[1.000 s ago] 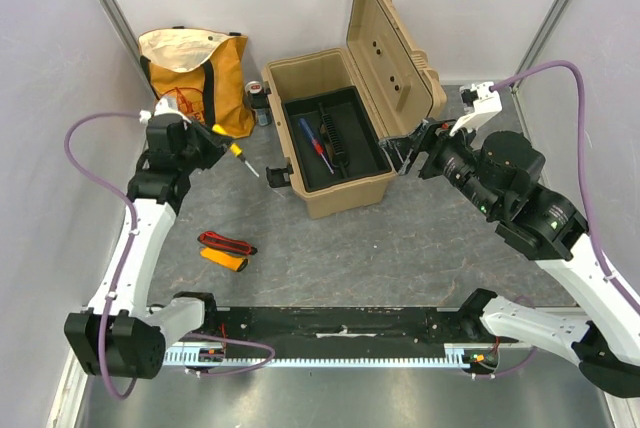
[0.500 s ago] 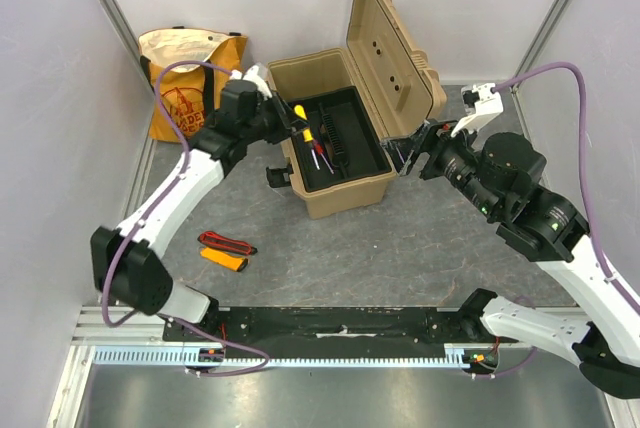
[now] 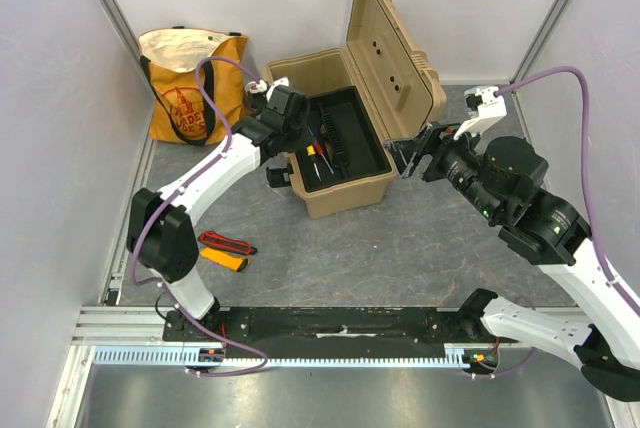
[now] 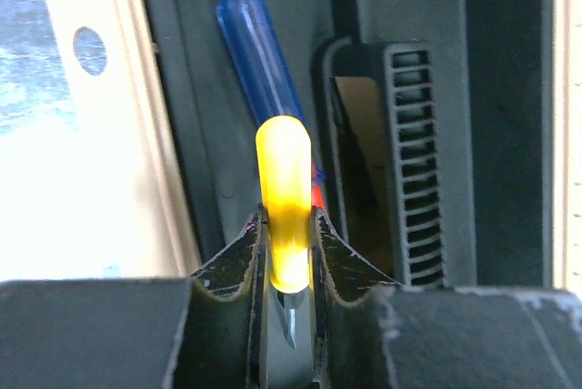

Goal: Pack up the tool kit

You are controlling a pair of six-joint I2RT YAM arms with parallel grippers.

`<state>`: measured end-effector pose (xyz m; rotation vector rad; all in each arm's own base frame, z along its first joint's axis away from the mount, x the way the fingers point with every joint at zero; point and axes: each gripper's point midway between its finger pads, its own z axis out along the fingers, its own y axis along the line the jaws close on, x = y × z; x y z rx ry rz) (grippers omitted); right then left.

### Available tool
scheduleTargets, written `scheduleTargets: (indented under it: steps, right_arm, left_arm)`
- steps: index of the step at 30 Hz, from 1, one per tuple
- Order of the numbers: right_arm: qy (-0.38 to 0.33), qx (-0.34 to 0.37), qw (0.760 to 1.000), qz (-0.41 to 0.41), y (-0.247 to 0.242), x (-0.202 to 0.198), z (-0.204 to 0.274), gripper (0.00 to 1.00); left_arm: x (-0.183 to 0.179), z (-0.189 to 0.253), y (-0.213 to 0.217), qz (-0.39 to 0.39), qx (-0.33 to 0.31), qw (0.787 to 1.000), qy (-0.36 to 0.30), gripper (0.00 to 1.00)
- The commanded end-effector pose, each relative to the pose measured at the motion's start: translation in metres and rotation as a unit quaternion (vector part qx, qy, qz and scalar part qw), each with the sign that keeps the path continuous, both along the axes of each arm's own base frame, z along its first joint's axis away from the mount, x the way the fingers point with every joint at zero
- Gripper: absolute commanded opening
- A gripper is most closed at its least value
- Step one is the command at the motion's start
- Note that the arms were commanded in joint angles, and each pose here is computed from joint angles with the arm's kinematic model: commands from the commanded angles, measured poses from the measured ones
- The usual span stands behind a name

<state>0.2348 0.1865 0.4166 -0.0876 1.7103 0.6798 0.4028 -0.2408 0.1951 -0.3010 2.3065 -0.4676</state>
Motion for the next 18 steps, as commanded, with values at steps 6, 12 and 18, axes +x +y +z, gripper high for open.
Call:
scheduleTargets:
  steps: [6,12,18]
  right_arm:
    - [-0.014,0.006,1.0,-0.008,-0.002,0.003,0.007,0.82]
    - [-0.013,0.005,1.0,-0.008,-0.001,0.003,0.006,0.82]
    - [-0.017,0.006,1.0,-0.008,-0.003,0.002,0.008,0.82]
  left_arm:
    - [0.014,-0.002,0.025,0.043,0.082,0.996,-0.013,0.33]
    - [0.014,0.017,0.02,0.033,0.076,0.996,-0.028,0.42]
    - [0.006,0.047,0.025,0.03,0.065,0.996,-0.049,0.43]
